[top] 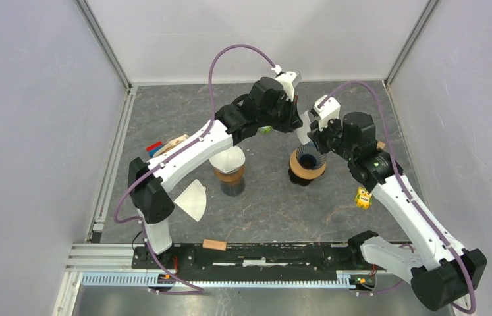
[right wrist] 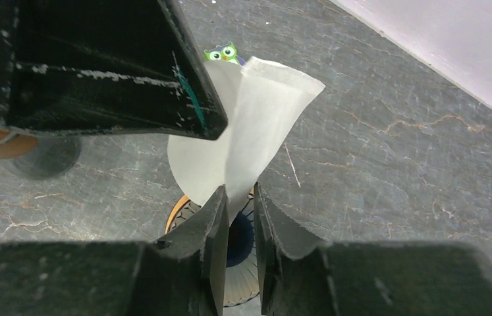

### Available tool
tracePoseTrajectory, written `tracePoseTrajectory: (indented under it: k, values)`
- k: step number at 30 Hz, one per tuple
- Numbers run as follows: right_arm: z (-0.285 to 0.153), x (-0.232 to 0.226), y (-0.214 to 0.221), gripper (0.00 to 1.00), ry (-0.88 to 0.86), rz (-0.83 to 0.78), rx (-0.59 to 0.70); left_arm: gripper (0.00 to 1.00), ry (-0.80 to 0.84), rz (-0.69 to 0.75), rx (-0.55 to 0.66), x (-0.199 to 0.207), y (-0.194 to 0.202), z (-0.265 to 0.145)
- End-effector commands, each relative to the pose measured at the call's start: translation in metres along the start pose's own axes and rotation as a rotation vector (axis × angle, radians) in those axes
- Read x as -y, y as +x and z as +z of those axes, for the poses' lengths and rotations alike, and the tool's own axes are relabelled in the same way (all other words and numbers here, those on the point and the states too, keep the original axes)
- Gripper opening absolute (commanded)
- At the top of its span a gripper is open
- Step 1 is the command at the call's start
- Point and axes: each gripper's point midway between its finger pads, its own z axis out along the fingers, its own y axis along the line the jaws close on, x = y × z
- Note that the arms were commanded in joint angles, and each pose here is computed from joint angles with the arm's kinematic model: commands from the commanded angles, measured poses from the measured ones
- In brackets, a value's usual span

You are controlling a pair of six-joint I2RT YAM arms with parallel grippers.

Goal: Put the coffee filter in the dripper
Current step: Place the coffee filter in the coffee dripper.

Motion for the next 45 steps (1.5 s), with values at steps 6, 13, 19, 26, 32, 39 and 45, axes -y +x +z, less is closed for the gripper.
tracePoseTrajectory:
  k: [6, 13, 19, 26, 32, 39, 45]
  values:
    - [0.005, 0.003, -0.012, 0.29, 0.012, 0.035, 0.040, 0.02, 0.040, -0.077, 0.030, 0.027, -0.008, 0.002]
    - [0.001, 0.006, -0.013, 0.39, 0.036, 0.050, 0.052, 0.02, 0.020, -0.135, 0.040, 0.025, -0.006, 0.002]
    - [0.000, 0.009, -0.007, 0.43, 0.054, 0.052, 0.041, 0.02, -0.005, -0.174, 0.060, 0.023, -0.010, -0.001]
    - [0.001, 0.011, 0.004, 0.44, 0.072, 0.057, 0.020, 0.02, -0.068, -0.218, 0.100, 0.013, -0.018, -0.004]
    - [0.006, 0.011, 0.013, 0.44, 0.077, 0.072, -0.001, 0.02, -0.054, -0.255, 0.097, 0.016, -0.017, -0.006]
    - [0.005, 0.016, 0.011, 0.23, 0.100, 0.064, -0.002, 0.02, -0.050, -0.241, 0.103, 0.016, -0.017, -0.009]
    - [-0.005, 0.024, 0.003, 0.03, 0.139, 0.036, 0.017, 0.02, -0.064, -0.165, 0.128, 0.010, -0.020, -0.016]
